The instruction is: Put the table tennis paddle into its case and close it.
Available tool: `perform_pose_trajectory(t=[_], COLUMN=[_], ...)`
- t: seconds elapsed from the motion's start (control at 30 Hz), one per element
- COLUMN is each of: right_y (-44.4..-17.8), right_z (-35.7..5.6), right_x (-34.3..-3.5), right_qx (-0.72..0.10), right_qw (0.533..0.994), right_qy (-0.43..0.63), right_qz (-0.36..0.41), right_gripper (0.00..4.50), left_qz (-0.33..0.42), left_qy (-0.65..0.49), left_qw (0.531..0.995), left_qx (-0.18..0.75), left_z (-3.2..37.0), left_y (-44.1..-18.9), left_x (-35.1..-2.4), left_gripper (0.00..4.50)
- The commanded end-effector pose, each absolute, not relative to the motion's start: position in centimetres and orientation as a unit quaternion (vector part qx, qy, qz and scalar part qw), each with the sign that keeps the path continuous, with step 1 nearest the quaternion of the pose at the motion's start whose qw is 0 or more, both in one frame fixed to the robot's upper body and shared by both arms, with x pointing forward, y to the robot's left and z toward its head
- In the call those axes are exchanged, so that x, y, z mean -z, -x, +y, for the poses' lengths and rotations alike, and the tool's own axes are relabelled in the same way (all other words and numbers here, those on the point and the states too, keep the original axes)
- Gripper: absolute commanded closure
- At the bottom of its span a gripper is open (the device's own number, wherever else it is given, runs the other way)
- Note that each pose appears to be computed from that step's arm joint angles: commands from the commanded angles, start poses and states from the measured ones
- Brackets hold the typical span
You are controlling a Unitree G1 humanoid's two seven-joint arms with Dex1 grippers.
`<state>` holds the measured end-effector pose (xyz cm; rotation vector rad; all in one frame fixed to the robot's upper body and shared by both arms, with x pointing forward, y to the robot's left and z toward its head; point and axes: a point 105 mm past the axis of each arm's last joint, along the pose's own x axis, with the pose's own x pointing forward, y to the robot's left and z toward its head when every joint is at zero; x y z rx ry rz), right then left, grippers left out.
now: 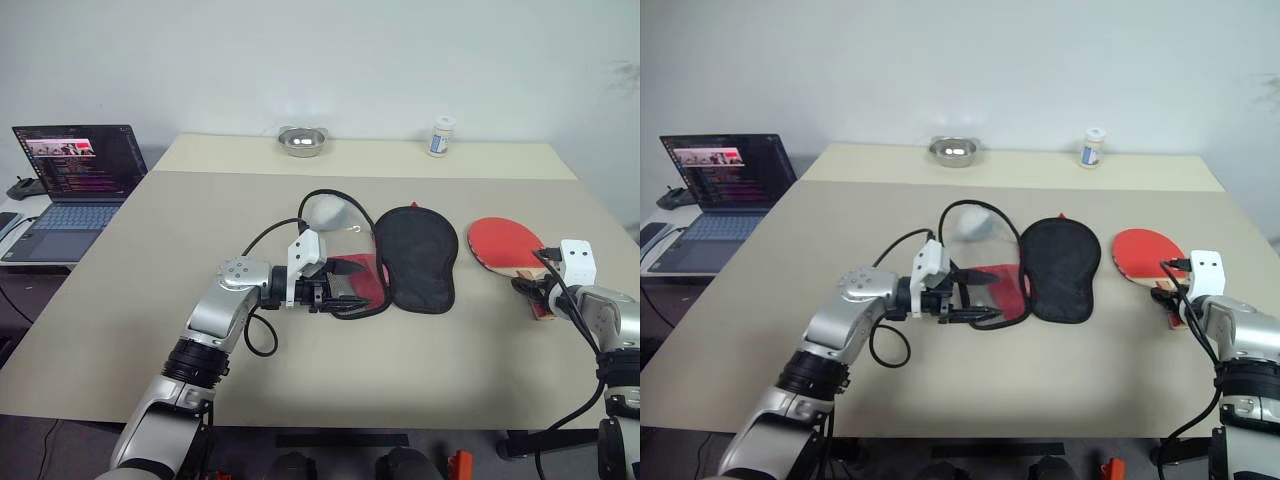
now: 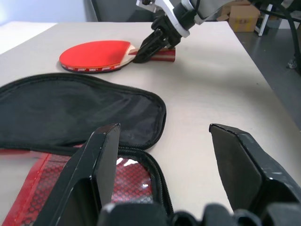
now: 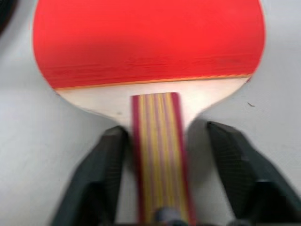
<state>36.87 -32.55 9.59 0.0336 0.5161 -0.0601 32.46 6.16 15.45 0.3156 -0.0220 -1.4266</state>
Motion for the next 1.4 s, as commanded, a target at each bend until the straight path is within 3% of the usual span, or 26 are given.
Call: perform_pose_trajectory(t=[0.03, 0.1, 0.33, 0.43, 0.63, 0.77, 1.4], right_y=[-37.4, -37.8, -38.3, -38.3, -37.1, -37.1, -38.2], right_z=[-33.2, -33.4, -29.7, -23.8, -15.6, -13.3, -13.2], right_x=[-10.6, -12.3, -17.9, -19.4, -17.4, -16.3, -13.3], right_qx=[0.06, 0.071, 0.035, -0.016, -0.067, -0.077, -0.047], right_qw=[0.971, 0.976, 0.99, 0.994, 0.986, 0.983, 0.98], right_qy=[-0.023, -0.019, -0.017, -0.043, -0.087, -0.101, -0.096], right_qz=[0.231, 0.205, 0.133, 0.101, 0.121, 0.133, 0.166], right_gripper=[3.05, 3.42, 3.42, 3.42, 3.42, 3.42, 3.42], left_qz=[-0.021, -0.017, -0.014, -0.011, -0.012, -0.012, -0.01], left_qy=[-0.148, -0.142, -0.139, -0.144, -0.143, -0.143, -0.147], left_qw=[0.747, 0.757, 0.768, 0.773, 0.775, 0.775, 0.776], left_qx=[0.648, 0.638, 0.625, 0.618, 0.616, 0.616, 0.613], left_z=[6.3, 6.8, 7.4, 7.6, 7.5, 7.5, 7.6], left_y=[-32.4, -32.4, -32.2, -32.2, -32.1, -32.1, -32.2], left_x=[-15.8, -15.8, -15.9, -15.9, -15.8, -15.8, -15.2], left_gripper=[1.21, 1.21, 1.21, 1.21, 1.21, 1.21, 1.21])
